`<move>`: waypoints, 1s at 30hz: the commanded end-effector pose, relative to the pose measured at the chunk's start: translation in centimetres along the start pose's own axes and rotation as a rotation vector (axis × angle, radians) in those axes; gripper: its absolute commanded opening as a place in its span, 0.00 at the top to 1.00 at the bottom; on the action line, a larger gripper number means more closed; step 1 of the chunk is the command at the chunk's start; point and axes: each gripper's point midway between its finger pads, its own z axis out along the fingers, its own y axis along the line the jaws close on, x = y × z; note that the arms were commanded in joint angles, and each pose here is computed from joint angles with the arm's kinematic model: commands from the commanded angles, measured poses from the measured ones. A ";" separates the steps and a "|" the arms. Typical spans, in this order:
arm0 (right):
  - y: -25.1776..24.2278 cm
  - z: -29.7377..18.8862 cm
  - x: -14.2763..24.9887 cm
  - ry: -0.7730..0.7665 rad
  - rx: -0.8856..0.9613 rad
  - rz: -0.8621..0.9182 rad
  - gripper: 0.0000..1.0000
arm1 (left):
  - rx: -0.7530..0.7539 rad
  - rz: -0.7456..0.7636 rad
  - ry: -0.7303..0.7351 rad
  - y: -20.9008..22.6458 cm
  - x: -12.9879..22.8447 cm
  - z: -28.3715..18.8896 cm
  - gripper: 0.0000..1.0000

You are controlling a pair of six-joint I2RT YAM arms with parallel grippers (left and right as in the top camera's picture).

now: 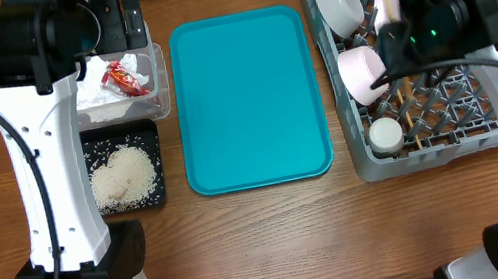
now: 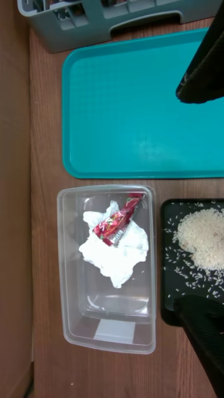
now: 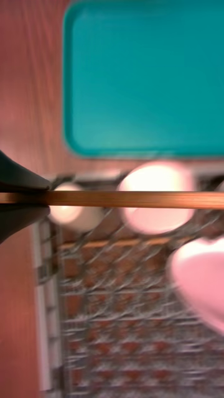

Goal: Sort waste into correct bins and load items into the dishwasher
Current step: 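Carry the second chopstick into the dish rack and release it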

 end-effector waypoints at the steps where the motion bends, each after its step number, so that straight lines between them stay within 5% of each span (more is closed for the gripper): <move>1: -4.5 4.7 3.7 0.197 0.107 0.057 0.96 | 0.000 0.006 -0.011 -0.1 0.0 -0.6 0.00; 9: -6.7 12.5 8.1 0.374 0.065 0.039 0.96 | 0.000 0.006 -0.011 -0.1 0.0 -0.6 0.00; 15: -6.5 14.0 9.0 0.393 0.047 0.015 0.94 | 0.000 0.006 -0.011 -0.1 0.0 -0.6 0.00; 16: -6.5 14.0 9.0 0.392 0.049 0.015 0.89 | 0.000 0.006 -0.011 -0.1 0.0 -0.6 0.00; 20: -6.7 14.0 9.0 0.391 0.059 0.017 0.29 | 0.000 0.006 -0.011 -0.1 0.0 -0.6 0.00; 30: -6.3 12.4 7.6 0.356 0.035 0.053 0.25 | 0.000 0.006 -0.011 -0.1 0.0 -0.6 0.00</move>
